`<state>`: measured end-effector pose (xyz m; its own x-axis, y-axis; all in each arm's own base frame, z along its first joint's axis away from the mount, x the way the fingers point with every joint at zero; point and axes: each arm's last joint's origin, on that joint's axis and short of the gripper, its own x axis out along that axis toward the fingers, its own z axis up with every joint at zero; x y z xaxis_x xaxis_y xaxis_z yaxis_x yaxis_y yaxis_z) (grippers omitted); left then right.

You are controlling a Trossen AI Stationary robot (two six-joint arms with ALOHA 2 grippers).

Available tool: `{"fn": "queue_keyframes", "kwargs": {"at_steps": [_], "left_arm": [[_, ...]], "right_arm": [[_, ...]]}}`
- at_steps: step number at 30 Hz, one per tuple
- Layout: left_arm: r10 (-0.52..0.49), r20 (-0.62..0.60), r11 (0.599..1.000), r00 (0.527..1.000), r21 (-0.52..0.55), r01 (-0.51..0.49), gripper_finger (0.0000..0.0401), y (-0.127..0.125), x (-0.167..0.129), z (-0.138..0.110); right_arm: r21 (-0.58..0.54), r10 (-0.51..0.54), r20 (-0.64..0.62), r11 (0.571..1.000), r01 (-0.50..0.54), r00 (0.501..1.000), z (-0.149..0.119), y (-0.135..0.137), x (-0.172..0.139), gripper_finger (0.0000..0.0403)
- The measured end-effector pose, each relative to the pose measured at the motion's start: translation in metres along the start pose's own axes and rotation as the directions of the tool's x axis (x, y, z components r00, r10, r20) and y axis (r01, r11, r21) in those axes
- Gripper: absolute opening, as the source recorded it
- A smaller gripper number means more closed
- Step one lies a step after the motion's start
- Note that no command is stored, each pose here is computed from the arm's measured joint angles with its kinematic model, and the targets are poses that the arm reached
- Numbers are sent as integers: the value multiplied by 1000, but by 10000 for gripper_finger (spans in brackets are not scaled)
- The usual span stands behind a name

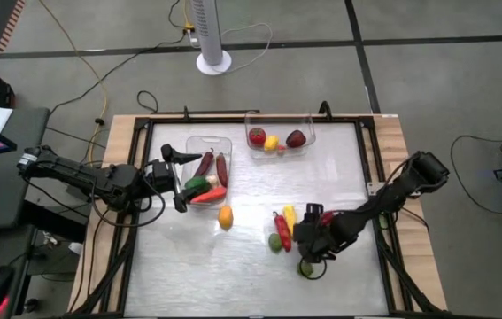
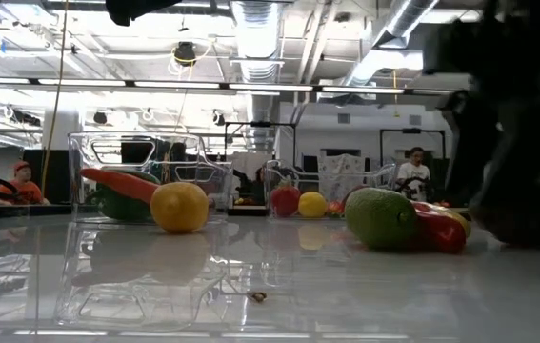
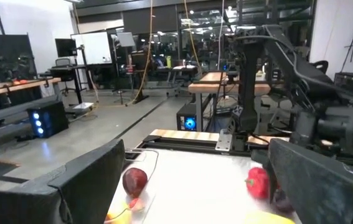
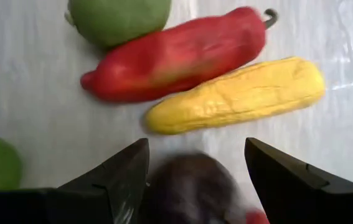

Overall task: Sort produce into baskets
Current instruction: Put the purple pomegranate into the left transparent bin

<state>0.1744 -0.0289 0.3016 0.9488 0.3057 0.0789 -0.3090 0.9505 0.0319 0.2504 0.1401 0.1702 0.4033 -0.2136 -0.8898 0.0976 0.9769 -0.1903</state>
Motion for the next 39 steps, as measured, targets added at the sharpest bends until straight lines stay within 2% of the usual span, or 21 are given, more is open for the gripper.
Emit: {"fn": "queue_keyframes", "kwargs": {"at_steps": [5,12,21,27,30,33,39], "left_arm": [[-1,-9,1000,1000,0,1,387,0,0,-1],[-1,-9,1000,1000,-1,1,387,0,0,-1],[-1,-12,1000,1000,-9,1,387,0,0,-1],[-1,-12,1000,1000,-9,1,387,0,0,-1],[0,-12,1000,1000,-10,0,387,0,0,-1],[21,-14,1000,1000,-8,-22,387,1,0,-2],[51,-15,999,999,-9,-51,387,4,2,-2]], "right_arm": [[-6,-25,45,1000,25,999,-16,11,13,292],[32,-76,54,997,75,996,-31,11,16,292],[99,-130,241,989,108,962,-33,13,-17,292],[164,-120,379,985,61,918,-56,21,-30,292],[184,-115,428,982,38,896,-72,25,-29,292],[199,-145,452,978,59,880,-86,24,-24,292],[205,-162,457,976,74,875,-95,22,-9,292]]}}
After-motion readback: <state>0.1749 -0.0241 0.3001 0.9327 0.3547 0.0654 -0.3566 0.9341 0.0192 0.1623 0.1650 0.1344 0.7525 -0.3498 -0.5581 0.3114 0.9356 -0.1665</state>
